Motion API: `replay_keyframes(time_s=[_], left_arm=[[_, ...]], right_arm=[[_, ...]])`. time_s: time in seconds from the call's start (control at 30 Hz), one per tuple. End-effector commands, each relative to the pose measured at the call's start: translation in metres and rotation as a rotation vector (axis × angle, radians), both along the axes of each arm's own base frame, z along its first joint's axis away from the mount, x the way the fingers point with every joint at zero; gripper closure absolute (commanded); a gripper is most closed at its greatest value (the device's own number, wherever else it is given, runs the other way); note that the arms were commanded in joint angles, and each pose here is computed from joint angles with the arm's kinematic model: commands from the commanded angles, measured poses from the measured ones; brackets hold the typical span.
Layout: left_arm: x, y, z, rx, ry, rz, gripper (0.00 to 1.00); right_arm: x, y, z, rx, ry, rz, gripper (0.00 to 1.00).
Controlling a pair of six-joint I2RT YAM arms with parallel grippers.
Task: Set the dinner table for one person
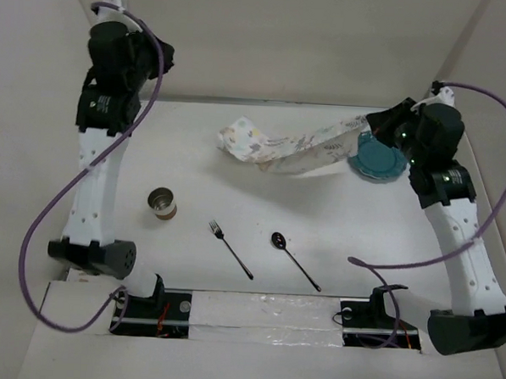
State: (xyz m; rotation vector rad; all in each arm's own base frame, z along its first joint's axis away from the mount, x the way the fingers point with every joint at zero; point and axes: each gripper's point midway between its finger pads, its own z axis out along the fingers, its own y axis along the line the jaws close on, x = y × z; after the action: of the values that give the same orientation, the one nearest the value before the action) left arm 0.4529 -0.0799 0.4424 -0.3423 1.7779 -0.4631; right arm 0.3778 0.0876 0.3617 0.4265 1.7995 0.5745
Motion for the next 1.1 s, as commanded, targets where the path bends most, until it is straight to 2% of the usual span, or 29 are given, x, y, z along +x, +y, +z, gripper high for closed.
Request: replay_keyframes(time_s=[0.0,0.1,0.2,0.23,0.27,0.33,0.43,0.5,0.6,0.67,0.77,0.8,0.87,0.9,0.97,1.0,1.07], left_arm=[[-0.038,0.001,0.071,-0.08,-0.164,-0.007,1.0],[-0.053,0.007,0.098,-0.092,-0.235,0.012,1.0],[-0.041,-0.007,0.078,-0.094,-0.177,-0.053,1.0],[-0.027,-0.043,0.038,-0.099,-0.063,-0.16,1.0],[-0.027,-0.043,0.037,-0.099,-0.063,-0.161,1.0],[-0.016,-0.07,-0.021,-0.065,0.065,-0.213,1.0],[-0.018,-0.132,-0.085,-0.033,0.2,-0.359,1.0],[-0.026,-0.179,-0.117,-0.011,0.266,-0.464,0.94],[-0.029,-0.204,-0.129,-0.046,0.285,-0.53,0.84],[-0.028,-0.203,-0.143,-0.054,0.297,-0.513,0.75],[-0.019,-0.184,-0.147,-0.042,0.3,-0.458,0.72],[-0.016,-0.176,-0.143,-0.042,0.292,-0.444,0.72],[-0.007,-0.152,-0.135,-0.021,0.273,-0.365,0.72],[-0.006,-0.143,-0.128,-0.003,0.253,-0.342,0.71],[0.002,-0.116,-0.116,0.023,0.228,-0.249,0.67],[0.003,-0.105,-0.106,0.023,0.206,-0.222,0.67],[0.011,-0.071,-0.091,0.013,0.171,-0.137,0.66]], right_arm=[[-0.037,-0.017,0.085,-0.031,-0.183,-0.061,1.0],[-0.054,-0.024,0.127,-0.028,-0.267,-0.086,1.0],[-0.041,-0.022,0.125,-0.049,-0.249,-0.081,1.0],[-0.03,-0.022,0.116,-0.059,-0.214,-0.078,1.0],[-0.03,-0.022,0.116,-0.059,-0.216,-0.078,1.0],[-0.023,-0.015,0.096,-0.053,-0.181,-0.051,1.0],[-0.016,-0.013,0.073,-0.046,-0.142,-0.037,1.0],[-0.008,-0.008,0.062,-0.043,-0.111,-0.017,1.0],[0.007,0.008,0.06,-0.017,-0.102,0.035,1.0],[0.013,0.027,0.078,0.007,-0.139,0.081,1.0],[0.033,0.064,0.085,0.037,-0.131,0.17,1.0],[0.031,0.074,0.118,0.063,-0.2,0.2,1.0],[0.035,0.104,0.138,0.098,-0.242,0.288,1.0],[0.024,0.11,0.18,0.122,-0.335,0.32,1.0],[0.02,0.124,0.206,0.145,-0.388,0.391,1.0],[0.001,0.122,0.246,0.17,-0.483,0.418,1.0],[-0.022,0.132,0.28,0.215,-0.576,0.523,1.0]])
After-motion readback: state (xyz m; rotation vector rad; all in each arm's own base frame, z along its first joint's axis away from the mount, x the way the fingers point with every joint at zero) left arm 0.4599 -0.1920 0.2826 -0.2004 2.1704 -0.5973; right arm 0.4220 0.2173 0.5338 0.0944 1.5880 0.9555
